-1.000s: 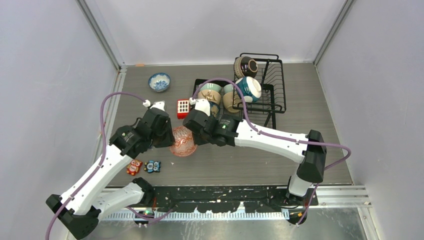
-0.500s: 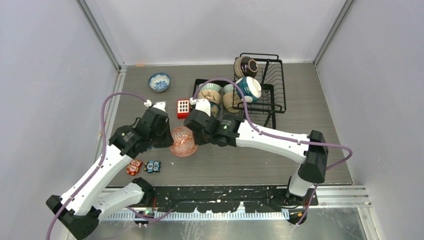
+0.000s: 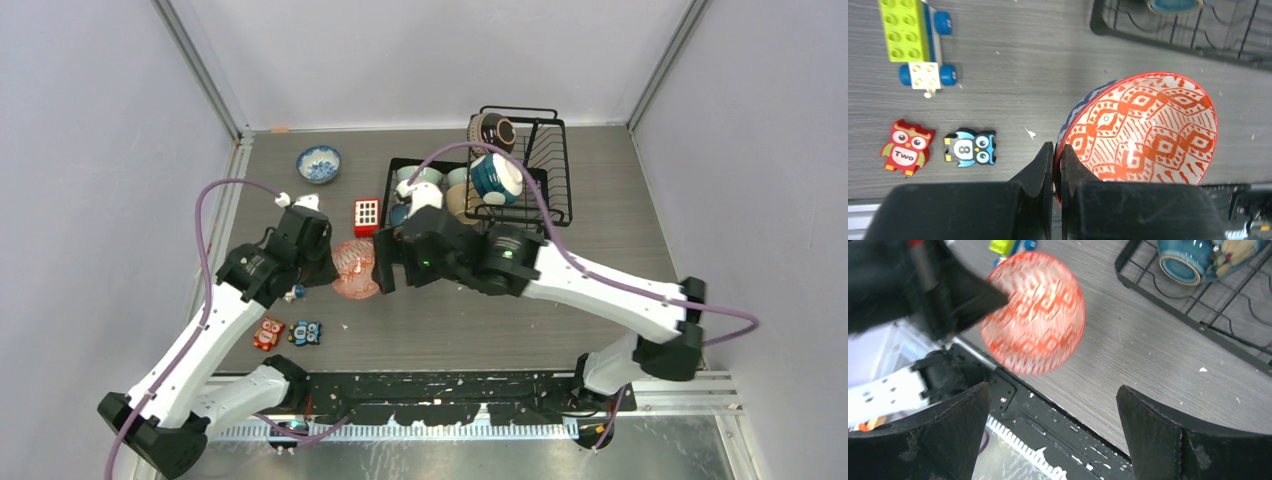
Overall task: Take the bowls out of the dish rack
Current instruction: Place the bowl at the center of the board.
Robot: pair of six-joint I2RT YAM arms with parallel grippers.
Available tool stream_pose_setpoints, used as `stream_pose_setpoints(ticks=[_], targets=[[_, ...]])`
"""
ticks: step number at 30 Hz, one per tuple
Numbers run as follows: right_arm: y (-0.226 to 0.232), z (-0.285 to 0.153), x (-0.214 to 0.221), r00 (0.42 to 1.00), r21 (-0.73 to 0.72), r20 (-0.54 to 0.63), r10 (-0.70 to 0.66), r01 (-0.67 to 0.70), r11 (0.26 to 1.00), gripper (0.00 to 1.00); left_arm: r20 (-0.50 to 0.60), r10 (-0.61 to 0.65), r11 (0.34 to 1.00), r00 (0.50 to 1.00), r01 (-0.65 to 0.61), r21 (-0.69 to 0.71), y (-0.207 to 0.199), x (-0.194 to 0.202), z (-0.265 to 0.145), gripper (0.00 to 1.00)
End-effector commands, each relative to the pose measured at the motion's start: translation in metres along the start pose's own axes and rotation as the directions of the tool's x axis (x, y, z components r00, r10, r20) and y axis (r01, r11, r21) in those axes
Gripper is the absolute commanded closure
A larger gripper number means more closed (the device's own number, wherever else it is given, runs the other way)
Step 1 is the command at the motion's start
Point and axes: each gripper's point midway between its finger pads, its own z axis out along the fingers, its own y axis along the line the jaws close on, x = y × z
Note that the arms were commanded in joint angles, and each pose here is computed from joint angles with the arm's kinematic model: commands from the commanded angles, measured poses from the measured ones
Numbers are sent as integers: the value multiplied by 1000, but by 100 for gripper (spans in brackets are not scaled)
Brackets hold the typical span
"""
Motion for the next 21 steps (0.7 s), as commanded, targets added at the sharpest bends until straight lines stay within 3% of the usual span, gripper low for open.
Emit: stream_pose_setpoints(ticks=[1,7,12,14,21], targets=[[2,-74,-17,993,-162,90,-72,86,983,0,153,-97,995,983,100,-10,6,-60,-4,100],[-23,-107,24,981,-307,154,-113,157,939,0,217,-381,920,899,392,-10,50,-119,18,100],[-42,-85,62,983,-295,108,-147,173,940,0,303,-593,776,746,630,-33,104,-159,57,100],[-51,-74,73,982,-270,100,-159,180,946,0,343,-634,723,693,688,-52,126,-172,71,100],[-67,-67,95,966,-268,149,-211,244,932,0,469,-652,607,596,780,-148,196,-206,112,100]])
